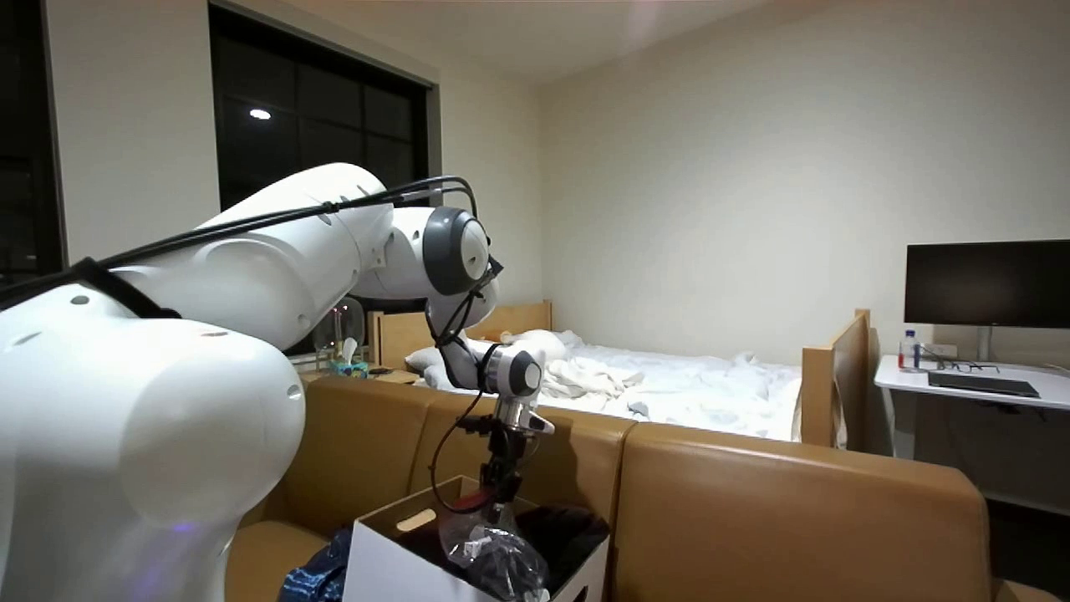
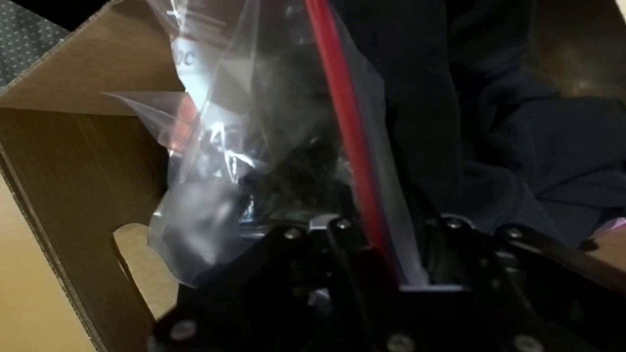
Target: Remove the clear plastic from the box and place it on the sofa.
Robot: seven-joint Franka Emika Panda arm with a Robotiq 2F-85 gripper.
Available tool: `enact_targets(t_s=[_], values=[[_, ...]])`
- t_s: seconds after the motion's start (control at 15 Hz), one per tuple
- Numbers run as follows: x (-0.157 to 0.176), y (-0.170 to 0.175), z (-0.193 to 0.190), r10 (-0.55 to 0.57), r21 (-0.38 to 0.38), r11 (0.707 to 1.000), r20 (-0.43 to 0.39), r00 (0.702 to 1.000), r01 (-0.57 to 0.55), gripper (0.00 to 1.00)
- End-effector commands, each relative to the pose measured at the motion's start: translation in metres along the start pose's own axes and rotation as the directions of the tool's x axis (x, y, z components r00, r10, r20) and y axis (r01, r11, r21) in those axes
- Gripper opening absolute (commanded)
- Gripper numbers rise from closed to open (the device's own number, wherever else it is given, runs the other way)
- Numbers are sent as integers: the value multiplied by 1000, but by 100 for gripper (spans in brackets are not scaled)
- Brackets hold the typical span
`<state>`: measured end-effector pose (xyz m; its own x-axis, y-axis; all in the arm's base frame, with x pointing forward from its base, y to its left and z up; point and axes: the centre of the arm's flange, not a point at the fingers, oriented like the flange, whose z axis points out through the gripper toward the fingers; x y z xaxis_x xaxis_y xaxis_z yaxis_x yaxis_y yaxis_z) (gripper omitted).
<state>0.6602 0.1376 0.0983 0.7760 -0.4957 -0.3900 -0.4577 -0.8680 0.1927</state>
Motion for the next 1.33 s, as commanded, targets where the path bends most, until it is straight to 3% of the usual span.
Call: enact_targets(t_s=[0.0,0.27,0.4,0.53,0.87,1.07,1.27], values=[[-2,-11,-2,10,-3,1000,37,999,-10,4],[-6,-6,-8,63,-41,997,49,997,-61,0],[-23,23,-41,81,-36,996,88,993,-78,3],[-47,36,-76,147,-108,985,111,983,-135,4],[-109,41,-179,419,-210,892,52,907,-400,3],[-145,64,-234,560,-218,811,19,828,-543,3],[-161,123,-271,685,-204,716,22,728,-668,2]])
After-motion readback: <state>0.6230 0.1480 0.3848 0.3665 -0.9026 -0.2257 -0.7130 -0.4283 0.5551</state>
